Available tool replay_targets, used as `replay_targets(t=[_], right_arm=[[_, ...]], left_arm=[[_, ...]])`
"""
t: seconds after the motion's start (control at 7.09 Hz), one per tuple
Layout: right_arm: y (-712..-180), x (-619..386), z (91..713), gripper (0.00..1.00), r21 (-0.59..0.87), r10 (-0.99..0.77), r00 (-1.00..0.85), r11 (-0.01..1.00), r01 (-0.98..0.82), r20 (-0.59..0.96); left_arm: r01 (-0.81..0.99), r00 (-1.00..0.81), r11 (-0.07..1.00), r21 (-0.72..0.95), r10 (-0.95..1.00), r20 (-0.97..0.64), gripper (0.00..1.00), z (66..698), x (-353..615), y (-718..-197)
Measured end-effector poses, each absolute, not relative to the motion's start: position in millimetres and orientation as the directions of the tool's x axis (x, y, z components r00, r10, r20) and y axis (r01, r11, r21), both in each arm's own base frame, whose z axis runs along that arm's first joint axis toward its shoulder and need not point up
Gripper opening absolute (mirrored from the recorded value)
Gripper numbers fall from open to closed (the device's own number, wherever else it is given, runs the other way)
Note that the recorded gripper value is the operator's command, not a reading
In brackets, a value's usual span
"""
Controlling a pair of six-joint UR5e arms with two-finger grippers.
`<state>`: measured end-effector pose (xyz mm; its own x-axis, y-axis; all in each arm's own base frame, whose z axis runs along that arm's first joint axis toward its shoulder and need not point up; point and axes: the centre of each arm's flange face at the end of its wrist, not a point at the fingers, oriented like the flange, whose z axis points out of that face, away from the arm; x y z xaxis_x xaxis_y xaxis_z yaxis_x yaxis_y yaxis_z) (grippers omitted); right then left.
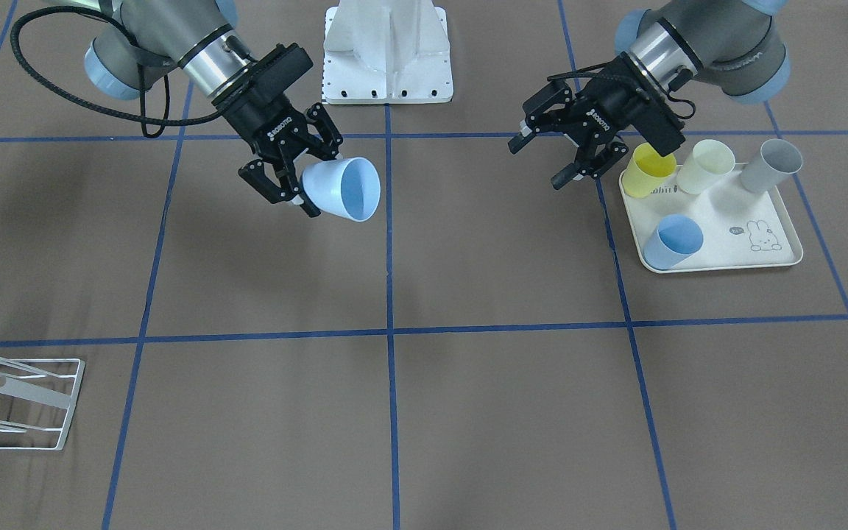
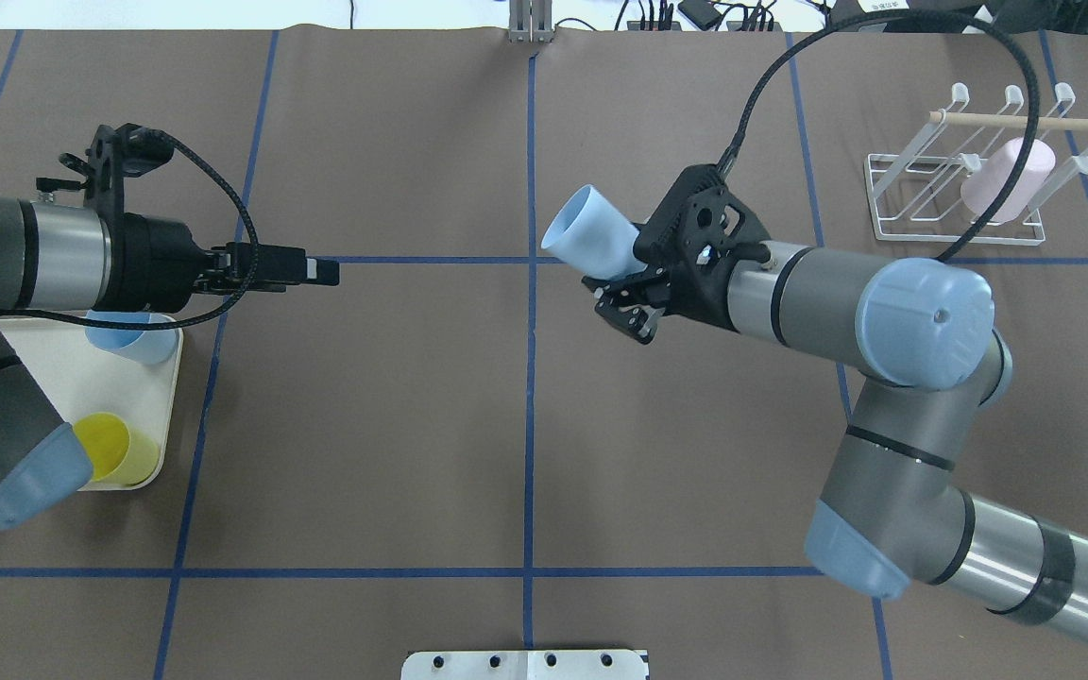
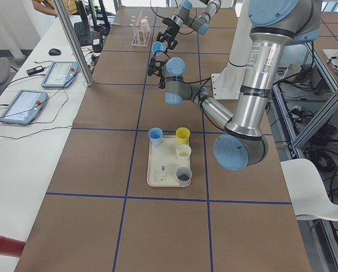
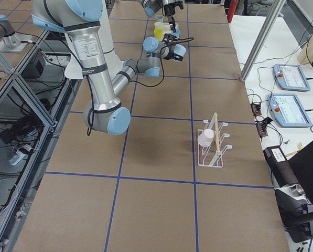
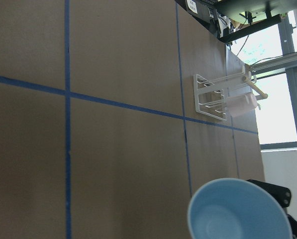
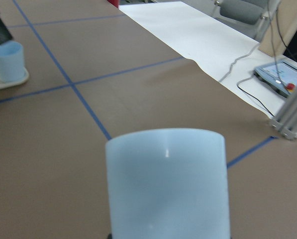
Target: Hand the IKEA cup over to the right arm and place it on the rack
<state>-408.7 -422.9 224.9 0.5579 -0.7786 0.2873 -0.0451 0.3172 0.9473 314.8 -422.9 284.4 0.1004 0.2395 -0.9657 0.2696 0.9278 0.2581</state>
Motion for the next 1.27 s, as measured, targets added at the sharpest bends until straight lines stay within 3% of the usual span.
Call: replay_targets(t=[0.42, 0.71, 1.27], right_arm=[[-496, -338, 261, 0.0, 0.889, -0.706, 0.704, 0.37, 0.271, 0.079], [-524, -279, 285, 0.0, 0.766, -0.724, 0.679, 0.368, 0.527, -0.12], [-576, -141, 358, 0.0, 0.364, -0.827, 0.327, 0.161, 0.917, -0.458]], left_arm=[[0.267, 0.114, 0.923, 0.277, 0.256, -0.96, 1.0, 290, 313, -423], [0.264, 0.113, 0.924, 0.278, 0.256, -0.96, 1.0, 289, 315, -422], [0.269, 0.115, 0.923, 0.277, 0.255, -0.96, 1.0, 289, 316, -422]])
